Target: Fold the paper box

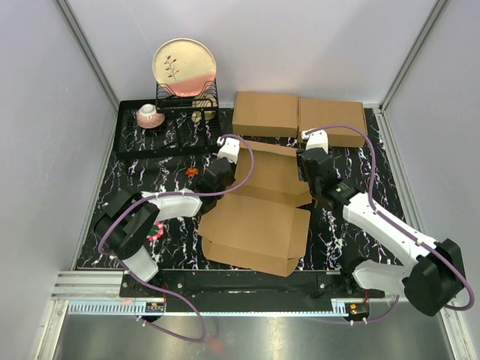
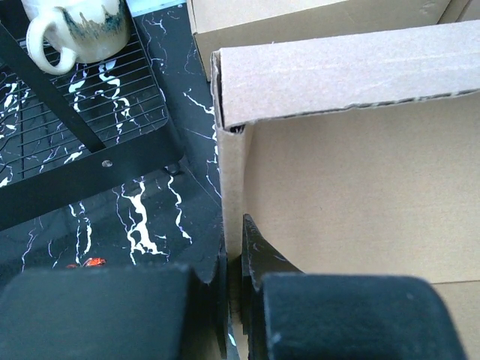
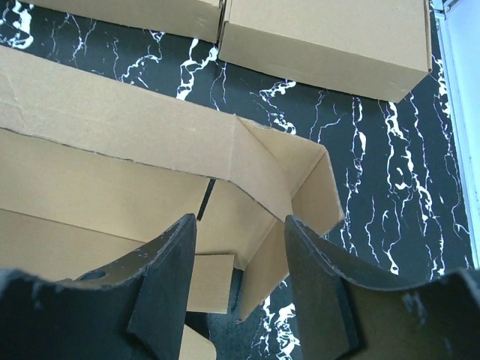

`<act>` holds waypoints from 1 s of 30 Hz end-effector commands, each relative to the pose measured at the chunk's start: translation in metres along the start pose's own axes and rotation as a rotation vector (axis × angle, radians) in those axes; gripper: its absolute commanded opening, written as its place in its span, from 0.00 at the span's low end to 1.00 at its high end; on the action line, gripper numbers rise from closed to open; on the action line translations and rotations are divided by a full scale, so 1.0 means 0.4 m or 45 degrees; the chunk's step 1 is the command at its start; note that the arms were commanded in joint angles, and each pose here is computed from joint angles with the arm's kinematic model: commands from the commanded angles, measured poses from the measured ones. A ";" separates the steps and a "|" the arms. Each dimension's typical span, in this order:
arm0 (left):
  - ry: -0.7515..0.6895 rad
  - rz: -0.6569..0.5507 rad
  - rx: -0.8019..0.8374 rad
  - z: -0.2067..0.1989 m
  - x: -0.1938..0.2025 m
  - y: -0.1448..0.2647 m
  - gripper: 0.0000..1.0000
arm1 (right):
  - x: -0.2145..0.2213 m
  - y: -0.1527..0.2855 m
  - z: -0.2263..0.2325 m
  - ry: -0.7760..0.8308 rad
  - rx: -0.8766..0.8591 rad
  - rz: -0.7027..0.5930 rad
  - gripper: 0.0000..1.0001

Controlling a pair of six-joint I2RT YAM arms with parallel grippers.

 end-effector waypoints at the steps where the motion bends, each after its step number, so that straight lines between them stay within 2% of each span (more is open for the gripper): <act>1: -0.035 -0.002 0.031 -0.007 -0.008 -0.008 0.00 | -0.083 -0.011 -0.015 0.014 0.046 -0.083 0.56; 7: -0.028 -0.010 0.036 -0.006 -0.001 -0.006 0.00 | -0.056 -0.052 -0.008 0.119 0.090 -0.031 0.56; 11: -0.030 -0.012 0.028 -0.002 0.002 -0.003 0.00 | -0.028 -0.069 -0.003 0.130 0.114 0.005 0.52; 15: -0.019 -0.020 0.020 0.002 -0.001 0.000 0.00 | -0.001 -0.073 -0.009 0.115 0.162 0.038 0.33; 16: -0.013 -0.020 0.016 0.004 0.000 0.000 0.00 | -0.001 -0.072 -0.009 0.101 0.162 0.037 0.23; 24: 0.061 -0.046 -0.007 0.010 0.006 0.012 0.00 | 0.006 -0.065 0.061 -0.216 0.002 0.054 0.01; 30: 0.079 -0.054 -0.035 0.020 0.010 0.019 0.00 | -0.002 -0.052 0.117 -0.527 -0.136 0.012 0.00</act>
Point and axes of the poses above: each gripper's point midway between its finger pads, its own y axis back along the fingers, its own z axis along the line the jaws close on, x = y × z, the point moved 2 cm from there along y, back along the fingers, and after that the axes turned 8 degrees about y, right-handed, at the moved point
